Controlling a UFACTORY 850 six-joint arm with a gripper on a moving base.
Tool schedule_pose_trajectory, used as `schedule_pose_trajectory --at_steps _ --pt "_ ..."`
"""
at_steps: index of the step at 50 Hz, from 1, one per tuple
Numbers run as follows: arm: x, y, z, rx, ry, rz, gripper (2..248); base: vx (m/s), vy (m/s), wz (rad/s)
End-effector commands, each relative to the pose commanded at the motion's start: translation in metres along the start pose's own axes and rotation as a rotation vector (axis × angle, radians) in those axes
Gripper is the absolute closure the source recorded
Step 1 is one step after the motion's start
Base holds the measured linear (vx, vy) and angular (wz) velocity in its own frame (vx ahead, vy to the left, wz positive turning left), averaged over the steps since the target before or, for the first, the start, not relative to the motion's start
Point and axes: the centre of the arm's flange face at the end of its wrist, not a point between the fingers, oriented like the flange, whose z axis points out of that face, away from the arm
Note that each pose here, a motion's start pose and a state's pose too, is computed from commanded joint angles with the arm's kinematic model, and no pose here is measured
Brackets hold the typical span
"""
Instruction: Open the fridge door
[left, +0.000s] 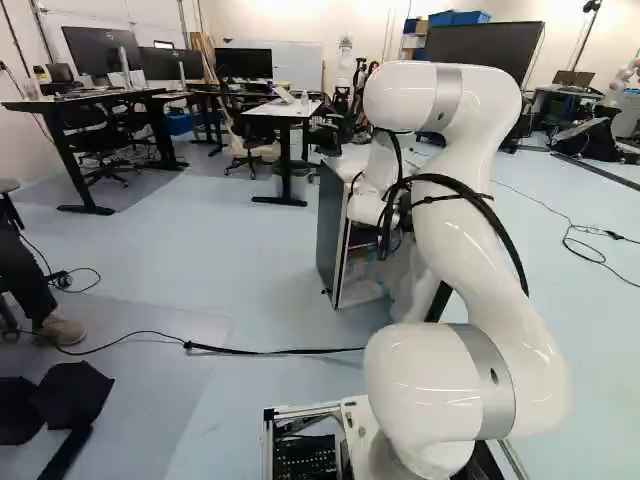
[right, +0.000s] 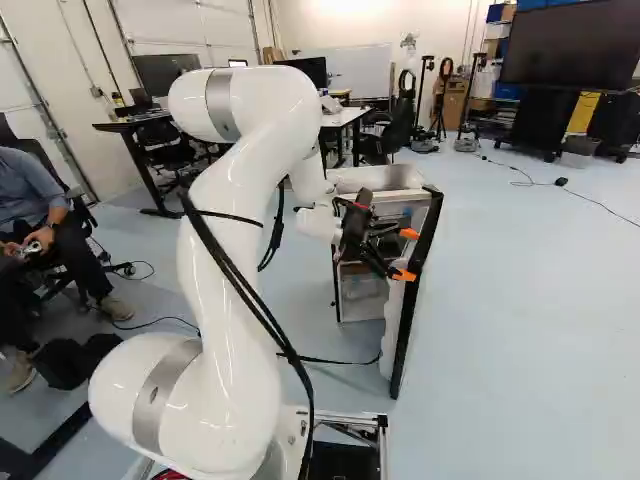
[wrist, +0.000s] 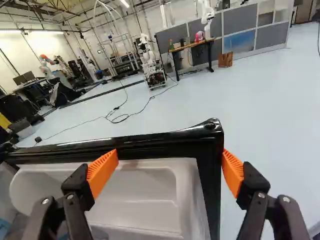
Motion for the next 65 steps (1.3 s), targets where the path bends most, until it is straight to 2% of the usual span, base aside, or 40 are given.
schedule_pose_trajectory --at_steps 12,46,54,65 --pt "0.002 0.006 0.002 -0.006 0.002 -0.008 3 0.0 0.0 0.0" --pt "0.02 0.058 0.02 -0.039 0.015 -0.083 3 0.0 0.0 0.0" --pt "0.023 0.062 0.025 -0.032 0.018 -0.092 3 0.0 0.0 0.0" --pt "0.023 0.059 0.027 0.008 0.016 -0.103 3 0.0 0.0 0.0"
